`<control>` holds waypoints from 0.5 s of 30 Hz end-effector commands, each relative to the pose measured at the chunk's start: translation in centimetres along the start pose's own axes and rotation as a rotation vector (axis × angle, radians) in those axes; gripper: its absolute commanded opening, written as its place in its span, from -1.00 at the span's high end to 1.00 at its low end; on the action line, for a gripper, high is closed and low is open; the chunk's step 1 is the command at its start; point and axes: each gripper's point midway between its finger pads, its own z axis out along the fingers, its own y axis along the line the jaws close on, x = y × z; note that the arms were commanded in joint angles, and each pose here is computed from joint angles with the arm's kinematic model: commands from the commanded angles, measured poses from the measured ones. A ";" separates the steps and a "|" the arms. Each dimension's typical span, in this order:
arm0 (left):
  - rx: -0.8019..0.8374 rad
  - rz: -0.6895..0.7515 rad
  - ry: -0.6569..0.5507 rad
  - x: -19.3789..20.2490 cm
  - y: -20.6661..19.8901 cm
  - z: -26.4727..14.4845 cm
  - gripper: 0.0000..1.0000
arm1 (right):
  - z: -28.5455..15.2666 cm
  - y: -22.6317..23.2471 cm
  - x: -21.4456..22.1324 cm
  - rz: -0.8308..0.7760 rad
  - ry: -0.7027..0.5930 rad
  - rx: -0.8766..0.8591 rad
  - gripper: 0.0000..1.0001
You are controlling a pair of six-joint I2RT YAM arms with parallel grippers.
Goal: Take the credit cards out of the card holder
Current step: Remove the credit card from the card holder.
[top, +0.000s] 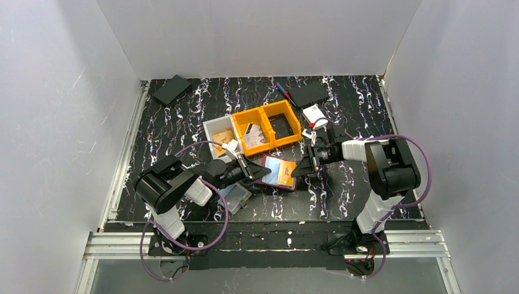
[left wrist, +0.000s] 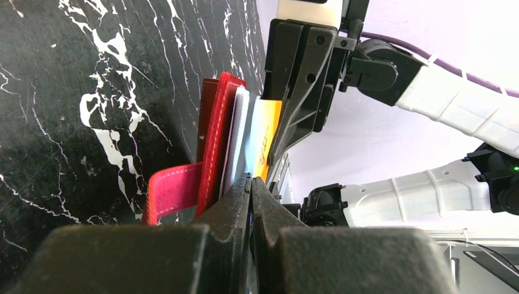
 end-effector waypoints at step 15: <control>-0.194 0.002 0.025 1.8 3.9 -3.8 0.74 | -3.1 0.4 -1.5 -0.265 0.046 0.155 0.97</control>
